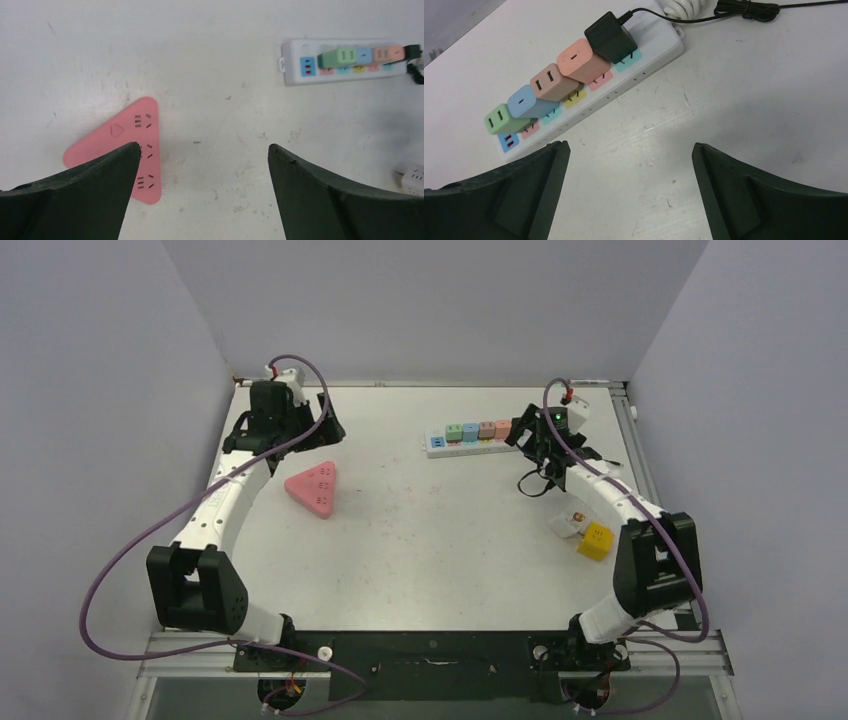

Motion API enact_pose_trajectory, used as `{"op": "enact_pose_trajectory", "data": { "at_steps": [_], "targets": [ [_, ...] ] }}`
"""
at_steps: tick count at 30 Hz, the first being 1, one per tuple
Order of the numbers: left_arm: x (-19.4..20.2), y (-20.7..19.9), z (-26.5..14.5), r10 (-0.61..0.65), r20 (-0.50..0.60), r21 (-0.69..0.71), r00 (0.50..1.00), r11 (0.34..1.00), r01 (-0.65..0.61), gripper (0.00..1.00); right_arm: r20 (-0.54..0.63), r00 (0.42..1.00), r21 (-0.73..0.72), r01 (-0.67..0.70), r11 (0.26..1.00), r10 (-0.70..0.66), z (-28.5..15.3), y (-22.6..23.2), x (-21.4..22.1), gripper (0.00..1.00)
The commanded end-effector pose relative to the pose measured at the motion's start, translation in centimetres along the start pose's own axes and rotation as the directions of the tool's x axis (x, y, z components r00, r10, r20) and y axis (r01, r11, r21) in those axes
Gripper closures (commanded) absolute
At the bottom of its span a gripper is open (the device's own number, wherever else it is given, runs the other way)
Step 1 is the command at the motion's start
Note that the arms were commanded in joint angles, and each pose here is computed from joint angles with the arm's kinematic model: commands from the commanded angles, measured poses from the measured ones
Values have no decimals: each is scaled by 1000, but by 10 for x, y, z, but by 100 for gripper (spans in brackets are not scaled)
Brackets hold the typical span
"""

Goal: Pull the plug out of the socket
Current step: Move the socket to the center of the board.

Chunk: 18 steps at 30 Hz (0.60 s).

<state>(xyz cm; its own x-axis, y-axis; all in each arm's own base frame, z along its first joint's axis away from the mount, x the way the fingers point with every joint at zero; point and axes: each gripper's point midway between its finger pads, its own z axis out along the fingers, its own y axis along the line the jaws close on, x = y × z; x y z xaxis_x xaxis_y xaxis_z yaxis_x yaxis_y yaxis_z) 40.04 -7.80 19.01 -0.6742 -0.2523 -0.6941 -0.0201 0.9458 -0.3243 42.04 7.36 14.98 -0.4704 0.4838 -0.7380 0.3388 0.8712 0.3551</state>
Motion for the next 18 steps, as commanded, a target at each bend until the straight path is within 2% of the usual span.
{"op": "enact_pose_trajectory", "data": {
  "at_steps": [1,7,12,18],
  "targets": [
    [-49,-34,-12,12,122,105,992,994,-25,4,32,996,40,-84,996,83,35,13,-9,0],
    [-14,-18,8,38,19,71,999,997,-40,3,46,982,80,-187,979,183,75,25,-14,4],
    [-23,-24,-3,46,63,89,997,995,-52,4,74,971,57,-234,971,229,88,35,-23,4],
    [-20,-26,-2,36,48,109,998,993,-41,4,100,960,59,-270,961,263,103,37,-30,6]
  ]
}}
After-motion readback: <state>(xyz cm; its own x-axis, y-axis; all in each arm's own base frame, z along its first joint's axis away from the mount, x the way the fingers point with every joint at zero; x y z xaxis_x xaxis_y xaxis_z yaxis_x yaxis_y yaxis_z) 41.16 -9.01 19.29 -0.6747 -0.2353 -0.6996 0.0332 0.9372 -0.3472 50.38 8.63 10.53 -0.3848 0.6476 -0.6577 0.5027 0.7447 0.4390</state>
